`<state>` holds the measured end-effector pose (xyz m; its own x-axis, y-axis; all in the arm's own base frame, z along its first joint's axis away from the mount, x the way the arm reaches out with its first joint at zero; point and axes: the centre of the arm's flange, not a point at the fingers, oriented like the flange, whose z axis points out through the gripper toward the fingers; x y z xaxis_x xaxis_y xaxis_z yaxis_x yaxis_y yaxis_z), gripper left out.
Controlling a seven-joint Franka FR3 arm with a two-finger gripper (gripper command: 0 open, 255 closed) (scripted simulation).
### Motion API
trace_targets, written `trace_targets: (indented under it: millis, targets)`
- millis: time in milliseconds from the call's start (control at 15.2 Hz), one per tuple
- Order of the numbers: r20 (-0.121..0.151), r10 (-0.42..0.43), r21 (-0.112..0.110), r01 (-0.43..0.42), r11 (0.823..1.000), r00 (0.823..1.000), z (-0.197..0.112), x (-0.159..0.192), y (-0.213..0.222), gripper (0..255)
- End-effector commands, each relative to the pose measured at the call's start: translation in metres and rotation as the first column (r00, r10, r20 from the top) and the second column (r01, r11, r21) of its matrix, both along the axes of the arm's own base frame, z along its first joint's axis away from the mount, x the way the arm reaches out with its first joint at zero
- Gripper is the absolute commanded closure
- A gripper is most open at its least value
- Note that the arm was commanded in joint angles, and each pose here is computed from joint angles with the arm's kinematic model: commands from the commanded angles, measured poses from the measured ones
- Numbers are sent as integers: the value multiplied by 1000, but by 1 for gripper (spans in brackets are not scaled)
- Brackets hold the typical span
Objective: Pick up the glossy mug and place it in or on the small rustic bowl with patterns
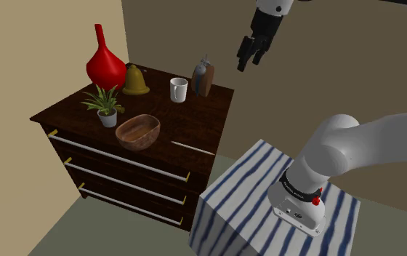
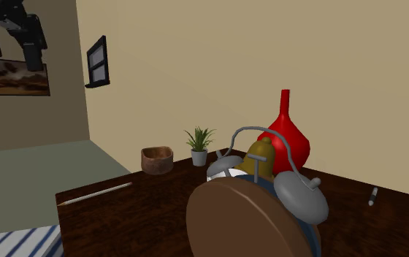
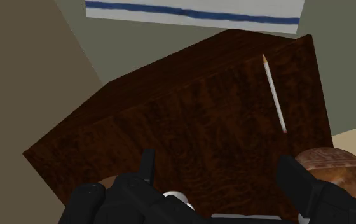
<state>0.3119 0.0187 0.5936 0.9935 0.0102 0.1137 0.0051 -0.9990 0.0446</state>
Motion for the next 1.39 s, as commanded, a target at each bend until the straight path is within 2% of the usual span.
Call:
trace_targets:
  millis: [0, 1320]
  targets:
    - [0, 0, 0, 0, 1000, 1000, 0, 0, 0, 0]
    - [-22, 16, 74, -14, 997, 1000, -123, 232, -56, 0]
